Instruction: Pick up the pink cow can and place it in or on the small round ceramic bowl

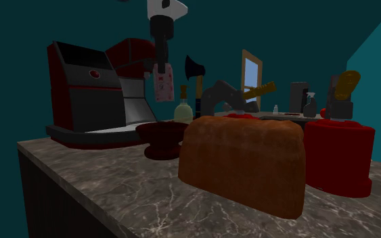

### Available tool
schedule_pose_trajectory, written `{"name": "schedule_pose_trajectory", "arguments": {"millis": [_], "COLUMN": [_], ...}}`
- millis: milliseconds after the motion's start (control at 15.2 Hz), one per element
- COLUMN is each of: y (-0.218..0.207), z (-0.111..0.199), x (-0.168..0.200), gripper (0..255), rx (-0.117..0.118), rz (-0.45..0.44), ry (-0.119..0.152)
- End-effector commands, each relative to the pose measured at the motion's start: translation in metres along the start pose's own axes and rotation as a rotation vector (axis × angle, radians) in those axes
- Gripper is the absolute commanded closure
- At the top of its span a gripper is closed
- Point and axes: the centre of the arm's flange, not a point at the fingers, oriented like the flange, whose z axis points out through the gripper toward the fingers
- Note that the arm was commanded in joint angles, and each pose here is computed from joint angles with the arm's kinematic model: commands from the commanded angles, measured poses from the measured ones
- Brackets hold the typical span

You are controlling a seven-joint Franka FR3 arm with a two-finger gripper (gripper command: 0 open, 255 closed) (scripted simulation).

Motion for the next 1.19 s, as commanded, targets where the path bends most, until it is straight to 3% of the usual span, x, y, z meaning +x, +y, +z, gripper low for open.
{"name": "schedule_pose_trajectory", "arguments": {"millis": [0, 858, 1122], "y": [0.0, 0.0, 0.0], "z": [0.011, 0.08, 0.08], "x": [0.001, 0.001, 0.001], "gripper": [255, 255, 255], "rx": [0.001, 0.001, 0.001], "rz": [0.0, 0.0, 0.0], "ry": [0.001, 0.001, 0.001]}}
